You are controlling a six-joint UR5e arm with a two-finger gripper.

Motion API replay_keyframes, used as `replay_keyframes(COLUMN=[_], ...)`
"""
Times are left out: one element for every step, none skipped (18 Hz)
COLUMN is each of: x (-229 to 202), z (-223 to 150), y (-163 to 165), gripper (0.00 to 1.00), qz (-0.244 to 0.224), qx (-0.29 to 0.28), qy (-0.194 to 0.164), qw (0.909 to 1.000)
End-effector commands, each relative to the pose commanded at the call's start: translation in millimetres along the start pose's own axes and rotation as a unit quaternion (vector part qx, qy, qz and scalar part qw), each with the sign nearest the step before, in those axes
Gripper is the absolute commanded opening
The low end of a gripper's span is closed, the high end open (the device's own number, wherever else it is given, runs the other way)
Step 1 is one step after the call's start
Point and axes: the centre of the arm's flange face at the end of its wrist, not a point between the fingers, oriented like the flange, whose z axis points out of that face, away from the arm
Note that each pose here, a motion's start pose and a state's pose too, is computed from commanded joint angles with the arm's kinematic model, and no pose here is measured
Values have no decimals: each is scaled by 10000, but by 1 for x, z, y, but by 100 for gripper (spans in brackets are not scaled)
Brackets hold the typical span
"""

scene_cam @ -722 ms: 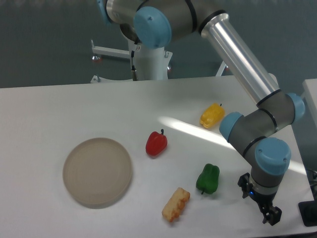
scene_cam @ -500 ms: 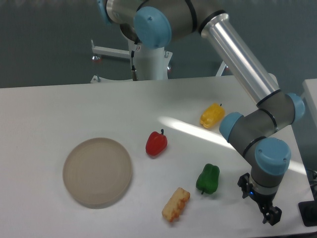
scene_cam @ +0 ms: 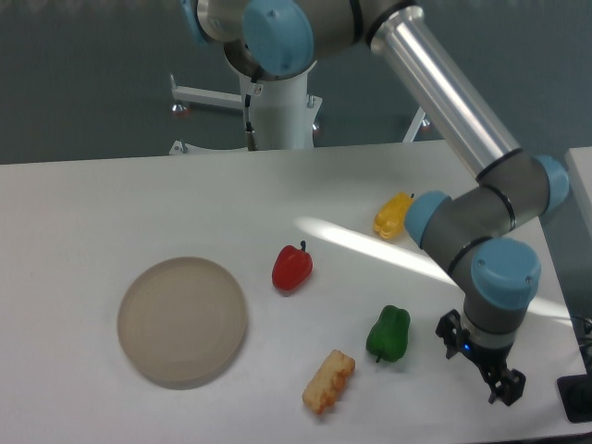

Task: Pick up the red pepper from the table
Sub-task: 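Move the open gripper over the red pepper and lower it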

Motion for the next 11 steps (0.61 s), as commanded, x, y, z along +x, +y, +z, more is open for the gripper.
replay_keyframes(x=[11,22,32,41,50,61,72,89,100,109,120], z=[-7,-14,-21,-27,-35,-39,-44,-50,-52,-51,-50], y=[1,1,2,0,0,1,2,3,2,2,1], gripper=[100,100,100,100,100,100,100,100,100,100,100], qz=[-33,-134,-258,-346,-434,-560,-692,-895,-1043,-1206,-1348], qx=[29,50,80,185,284,301,306,292,266,236,225], qy=[73,131,176,234,276,337,375,450,506,570,645], qw=[10000,9998,9995,9990,9983,9974,9964,9945,9929,9908,9885])
